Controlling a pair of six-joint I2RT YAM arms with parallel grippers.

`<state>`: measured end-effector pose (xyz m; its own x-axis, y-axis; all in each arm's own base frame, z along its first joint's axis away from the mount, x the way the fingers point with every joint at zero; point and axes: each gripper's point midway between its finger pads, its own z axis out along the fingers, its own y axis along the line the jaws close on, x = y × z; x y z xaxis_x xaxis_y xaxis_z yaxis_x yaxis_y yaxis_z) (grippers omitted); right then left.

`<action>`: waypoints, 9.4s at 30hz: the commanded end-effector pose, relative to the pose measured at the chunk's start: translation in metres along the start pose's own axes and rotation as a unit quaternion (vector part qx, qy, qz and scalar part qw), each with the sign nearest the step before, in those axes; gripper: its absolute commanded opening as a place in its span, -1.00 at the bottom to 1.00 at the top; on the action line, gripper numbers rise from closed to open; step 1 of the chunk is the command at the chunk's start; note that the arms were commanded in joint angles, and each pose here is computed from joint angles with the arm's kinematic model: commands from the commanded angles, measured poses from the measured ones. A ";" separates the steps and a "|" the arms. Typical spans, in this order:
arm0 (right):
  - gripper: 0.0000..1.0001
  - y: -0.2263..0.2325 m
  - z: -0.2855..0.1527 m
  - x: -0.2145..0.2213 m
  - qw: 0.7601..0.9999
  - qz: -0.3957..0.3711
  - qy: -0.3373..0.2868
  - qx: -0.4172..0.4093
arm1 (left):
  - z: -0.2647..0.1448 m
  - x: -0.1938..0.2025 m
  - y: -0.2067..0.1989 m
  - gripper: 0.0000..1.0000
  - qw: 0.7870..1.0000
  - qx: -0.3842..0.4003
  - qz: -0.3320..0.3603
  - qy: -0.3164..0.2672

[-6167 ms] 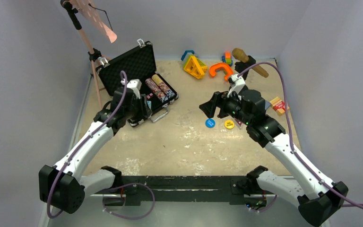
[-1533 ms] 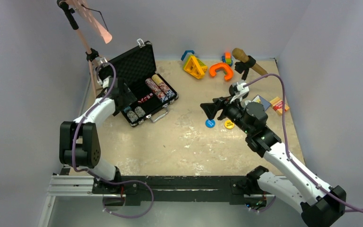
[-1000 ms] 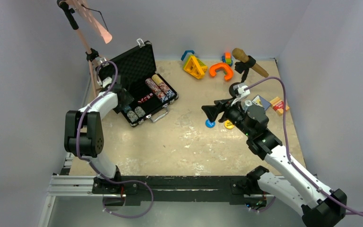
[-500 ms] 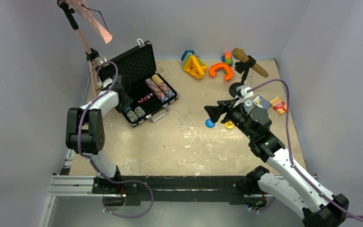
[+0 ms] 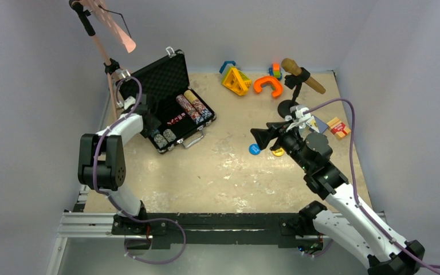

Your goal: Pack up texas hold em set

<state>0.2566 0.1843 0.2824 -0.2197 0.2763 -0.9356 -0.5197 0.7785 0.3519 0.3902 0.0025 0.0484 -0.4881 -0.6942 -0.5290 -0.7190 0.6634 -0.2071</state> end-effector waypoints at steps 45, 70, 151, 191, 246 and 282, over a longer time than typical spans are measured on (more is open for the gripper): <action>0.56 -0.014 -0.015 -0.014 0.998 -0.012 -0.007 0.053 | -0.064 0.004 0.009 0.58 0.995 0.049 0.072 -0.039; 0.87 -0.215 -0.086 0.018 0.863 0.043 0.171 0.473 | -0.226 0.020 -0.013 0.65 0.879 0.353 0.310 -0.083; -1.00 0.136 0.056 0.095 0.860 0.165 0.412 -0.253 | -0.317 0.194 -0.059 0.65 0.619 0.622 0.465 0.119; 0.64 0.118 0.044 0.055 0.894 0.148 0.338 -0.256 | -0.305 0.185 -0.061 -1.00 0.654 0.585 0.470 0.096; 0.66 0.036 0.000 0.031 0.968 0.106 0.200 -0.107 | -0.004 -0.072 -0.029 -1.00 0.986 0.165 -0.017 -0.010; 0.66 0.020 -0.003 0.031 0.976 0.096 0.184 -0.062 | -0.025 -0.067 -0.019 0.14 0.991 0.133 0.012 -0.031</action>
<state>0.2295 0.2174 0.2553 -0.6359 0.1342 -0.7600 -0.5537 0.6067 0.5704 0.4139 0.0266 0.0754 -0.5114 -0.7038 -0.4931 -0.5945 0.7041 -0.3883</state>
